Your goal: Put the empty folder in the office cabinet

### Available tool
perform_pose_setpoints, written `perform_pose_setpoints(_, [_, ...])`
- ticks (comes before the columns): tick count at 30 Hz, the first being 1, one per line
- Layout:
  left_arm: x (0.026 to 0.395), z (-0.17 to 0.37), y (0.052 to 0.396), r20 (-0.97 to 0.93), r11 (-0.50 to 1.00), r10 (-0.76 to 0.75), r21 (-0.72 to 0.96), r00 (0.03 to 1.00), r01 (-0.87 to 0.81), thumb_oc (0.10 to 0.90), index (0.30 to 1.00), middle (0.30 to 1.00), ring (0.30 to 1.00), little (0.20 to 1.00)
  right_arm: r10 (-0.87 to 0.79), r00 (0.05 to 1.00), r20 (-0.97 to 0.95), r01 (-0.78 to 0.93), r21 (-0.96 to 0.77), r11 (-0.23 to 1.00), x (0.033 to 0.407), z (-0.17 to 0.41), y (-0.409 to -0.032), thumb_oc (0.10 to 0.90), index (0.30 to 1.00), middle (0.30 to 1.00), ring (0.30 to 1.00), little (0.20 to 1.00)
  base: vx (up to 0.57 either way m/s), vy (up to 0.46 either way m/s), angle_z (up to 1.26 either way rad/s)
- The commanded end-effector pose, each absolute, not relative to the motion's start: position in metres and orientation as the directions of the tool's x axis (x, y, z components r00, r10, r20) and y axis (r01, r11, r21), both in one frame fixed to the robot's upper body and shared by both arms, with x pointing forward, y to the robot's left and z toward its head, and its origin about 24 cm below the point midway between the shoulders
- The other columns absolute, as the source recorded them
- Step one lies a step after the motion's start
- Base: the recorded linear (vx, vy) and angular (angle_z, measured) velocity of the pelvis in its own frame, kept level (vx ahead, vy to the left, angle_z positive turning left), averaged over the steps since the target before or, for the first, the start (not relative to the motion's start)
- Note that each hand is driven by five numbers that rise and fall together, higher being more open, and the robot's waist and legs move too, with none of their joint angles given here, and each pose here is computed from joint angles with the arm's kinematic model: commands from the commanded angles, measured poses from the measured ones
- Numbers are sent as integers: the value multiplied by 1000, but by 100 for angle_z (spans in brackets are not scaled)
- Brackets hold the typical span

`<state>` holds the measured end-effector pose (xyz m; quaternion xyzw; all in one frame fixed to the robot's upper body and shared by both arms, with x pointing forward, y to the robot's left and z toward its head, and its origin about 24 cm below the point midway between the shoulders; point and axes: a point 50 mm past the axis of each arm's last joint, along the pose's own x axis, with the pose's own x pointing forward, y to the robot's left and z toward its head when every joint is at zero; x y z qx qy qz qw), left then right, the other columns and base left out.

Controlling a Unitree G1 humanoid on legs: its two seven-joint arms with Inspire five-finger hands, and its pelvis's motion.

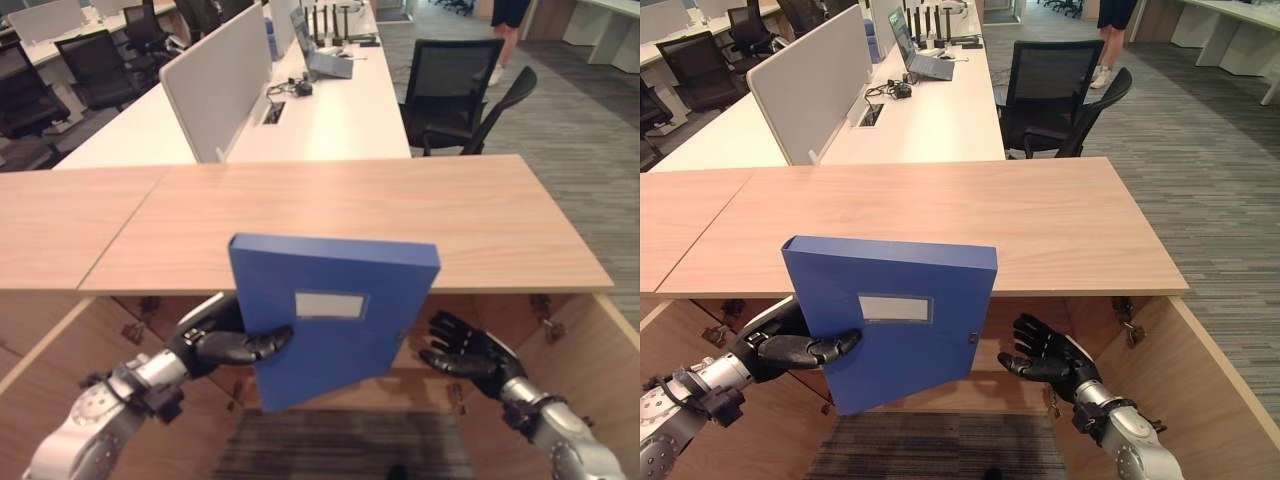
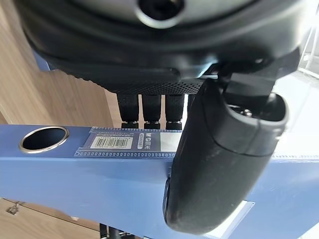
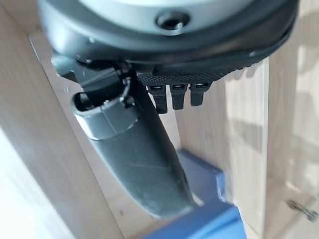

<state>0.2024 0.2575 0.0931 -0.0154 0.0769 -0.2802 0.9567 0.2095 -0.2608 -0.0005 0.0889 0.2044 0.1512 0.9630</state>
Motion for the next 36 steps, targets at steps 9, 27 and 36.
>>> perform_pose_setpoints(9, [224,165,258,123,763,-645,169,755,624,400,300,300,300,300,621,783,-45,-585,290,758,246,70,-227,800,900,900,900,900,0,0,0])
perform_pose_setpoints(27, [221,156,230,183,703,-709,109,681,702,400,300,300,300,300,744,598,298,-801,244,546,250,119,-149,800,900,900,900,900,-1,0,-1])
perform_pose_setpoints(36, [226,153,207,209,645,-756,81,620,760,400,300,300,300,300,752,552,360,-833,226,504,256,129,-125,800,900,900,900,900,0,0,0])
